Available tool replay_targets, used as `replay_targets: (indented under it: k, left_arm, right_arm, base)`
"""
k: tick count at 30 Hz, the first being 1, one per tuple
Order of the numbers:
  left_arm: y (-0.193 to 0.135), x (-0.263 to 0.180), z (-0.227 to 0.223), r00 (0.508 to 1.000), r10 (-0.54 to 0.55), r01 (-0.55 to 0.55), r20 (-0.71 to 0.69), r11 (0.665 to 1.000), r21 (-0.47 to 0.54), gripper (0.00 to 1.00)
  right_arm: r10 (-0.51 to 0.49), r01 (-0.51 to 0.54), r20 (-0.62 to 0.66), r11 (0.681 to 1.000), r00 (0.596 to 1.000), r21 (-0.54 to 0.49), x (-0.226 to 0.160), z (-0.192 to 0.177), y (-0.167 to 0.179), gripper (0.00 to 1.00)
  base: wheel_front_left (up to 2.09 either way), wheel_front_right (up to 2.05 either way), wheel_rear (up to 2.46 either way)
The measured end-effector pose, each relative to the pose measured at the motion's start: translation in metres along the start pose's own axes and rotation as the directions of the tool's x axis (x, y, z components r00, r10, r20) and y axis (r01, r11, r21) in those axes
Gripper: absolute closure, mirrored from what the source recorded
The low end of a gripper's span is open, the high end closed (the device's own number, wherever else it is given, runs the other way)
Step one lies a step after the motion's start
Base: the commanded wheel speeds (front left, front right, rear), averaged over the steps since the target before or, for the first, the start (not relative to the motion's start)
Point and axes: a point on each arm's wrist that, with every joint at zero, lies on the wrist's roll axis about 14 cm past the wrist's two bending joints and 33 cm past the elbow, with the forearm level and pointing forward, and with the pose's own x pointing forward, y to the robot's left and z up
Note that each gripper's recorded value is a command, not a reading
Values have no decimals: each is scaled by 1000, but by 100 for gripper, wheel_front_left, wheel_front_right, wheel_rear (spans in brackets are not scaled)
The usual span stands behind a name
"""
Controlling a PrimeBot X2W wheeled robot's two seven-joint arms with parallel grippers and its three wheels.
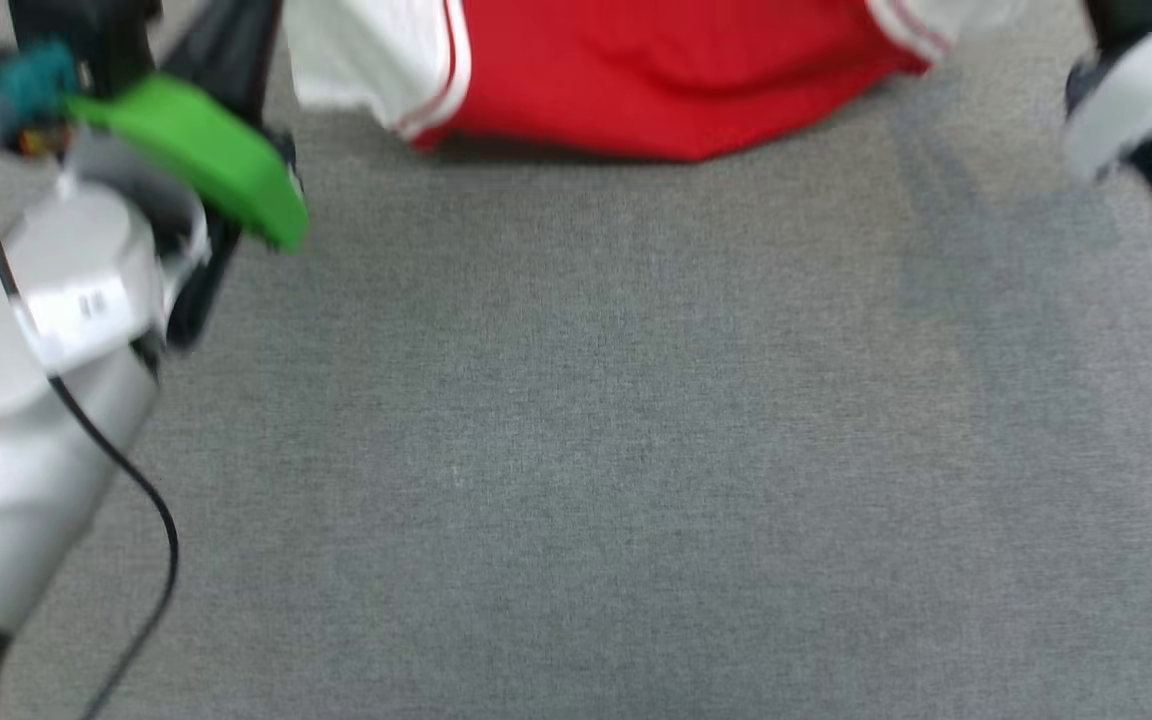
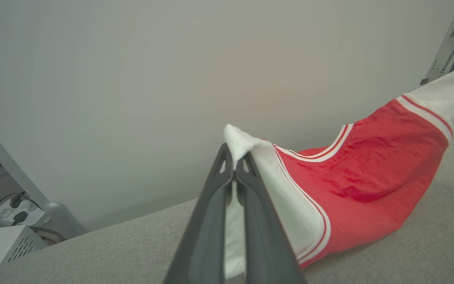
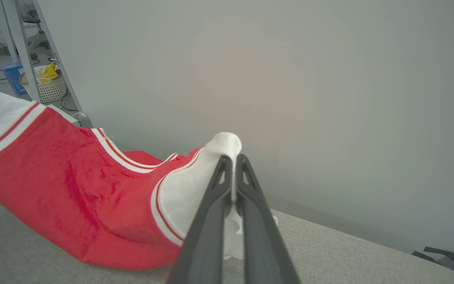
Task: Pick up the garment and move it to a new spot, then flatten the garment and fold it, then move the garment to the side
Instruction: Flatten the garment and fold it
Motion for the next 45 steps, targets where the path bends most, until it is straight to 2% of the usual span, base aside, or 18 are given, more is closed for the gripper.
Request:
replay_targets:
  k: [9,13,18,26,32,37,41,44,45]
  left_arm:
    - [-16,-96,-54,987,85,-102,-140,988,-120,100]
    - [-22,-132,-72,974,120,-152,-192,975,-160,100]
    - [-34,-174,-96,953,139,-186,-268,970,-158,100]
    - [-39,-220,-115,921,221,-289,-321,939,-184,100]
    - [-40,-252,-128,890,281,-365,-359,911,-193,100]
    - [-47,-280,-142,860,310,-417,-406,885,-208,100]
    - [-51,-293,-146,849,322,-435,-418,875,-210,100]
    - [-52,-293,-142,858,321,-426,-401,881,-207,100]
    - [-53,-292,-140,862,320,-422,-393,882,-208,100]
  right_arm:
    - [-4,14,-179,998,984,56,-96,-70,15,100]
    - [-21,44,-227,994,974,97,-132,-88,20,100]
    - [-68,115,-283,982,957,150,-179,-112,20,100]
    - [-142,223,-374,958,916,182,-247,-146,21,100]
    - [-165,275,-428,938,889,210,-284,-162,29,100]
    - [-168,325,-485,909,858,262,-311,-177,41,100]
    - [-176,353,-511,895,841,274,-326,-180,43,100]
    - [-179,354,-504,893,845,277,-323,-174,43,100]
    - [-179,349,-499,897,848,271,-320,-171,42,55]
  base:
    - [0,0,0]
    - [0,0,0]
    - [0,0,0]
    - [0,0,0]
    - [0,0,0]
    - [0,0,0]
    - [0,0,0]
    - [0,0,0]
    - [0,0,0]
